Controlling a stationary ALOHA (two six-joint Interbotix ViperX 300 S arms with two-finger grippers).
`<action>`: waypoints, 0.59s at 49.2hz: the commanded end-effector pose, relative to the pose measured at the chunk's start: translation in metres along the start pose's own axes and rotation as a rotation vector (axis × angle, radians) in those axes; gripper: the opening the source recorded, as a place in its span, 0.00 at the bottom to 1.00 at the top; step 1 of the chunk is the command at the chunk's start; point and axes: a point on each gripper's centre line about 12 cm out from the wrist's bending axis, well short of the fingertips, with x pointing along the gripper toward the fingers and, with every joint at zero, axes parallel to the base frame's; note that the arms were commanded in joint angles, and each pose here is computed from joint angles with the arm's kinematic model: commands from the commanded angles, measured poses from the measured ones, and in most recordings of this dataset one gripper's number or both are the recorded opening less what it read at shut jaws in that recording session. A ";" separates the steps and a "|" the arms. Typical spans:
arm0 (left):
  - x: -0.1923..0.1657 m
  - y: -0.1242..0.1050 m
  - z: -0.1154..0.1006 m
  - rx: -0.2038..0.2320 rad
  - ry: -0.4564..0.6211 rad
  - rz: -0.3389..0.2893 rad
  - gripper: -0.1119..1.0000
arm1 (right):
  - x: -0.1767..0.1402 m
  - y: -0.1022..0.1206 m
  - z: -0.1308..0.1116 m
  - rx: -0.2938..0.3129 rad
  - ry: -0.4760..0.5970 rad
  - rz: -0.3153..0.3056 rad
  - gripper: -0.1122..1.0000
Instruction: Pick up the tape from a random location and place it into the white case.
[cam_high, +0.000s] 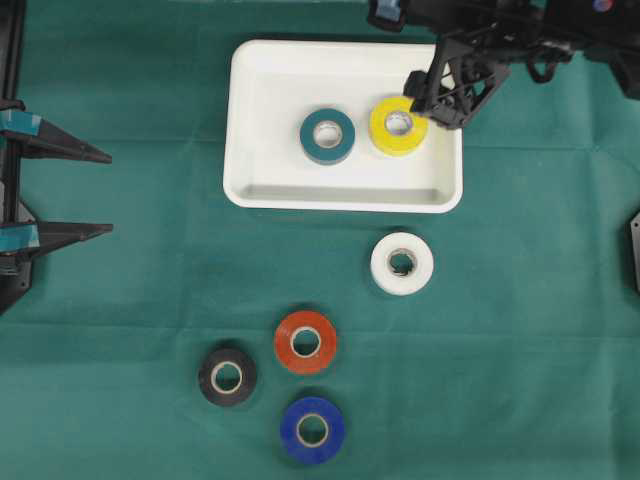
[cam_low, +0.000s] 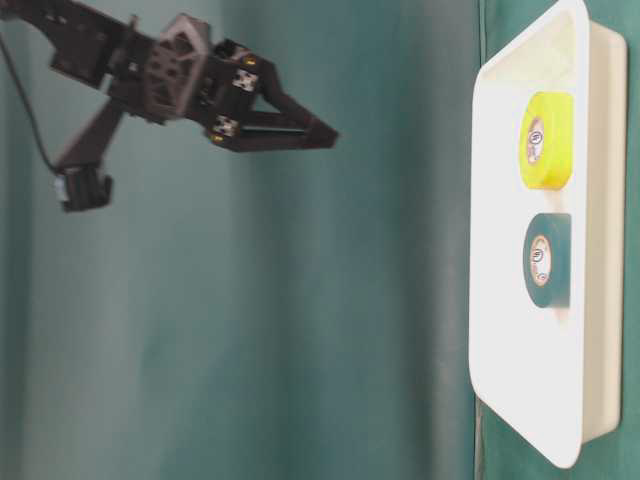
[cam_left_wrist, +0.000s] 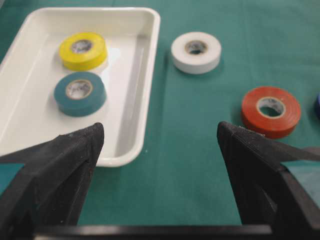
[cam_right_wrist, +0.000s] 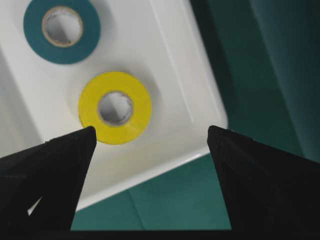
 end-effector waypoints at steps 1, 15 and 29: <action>0.001 0.000 0.003 -0.003 -0.003 0.001 0.92 | -0.020 -0.004 0.009 0.009 -0.052 0.002 0.89; 0.001 0.001 0.003 -0.004 -0.003 0.002 0.92 | -0.021 0.001 0.010 0.003 -0.064 0.013 0.89; 0.001 0.000 0.003 -0.003 -0.003 0.001 0.92 | -0.030 0.041 0.008 -0.066 -0.100 0.083 0.89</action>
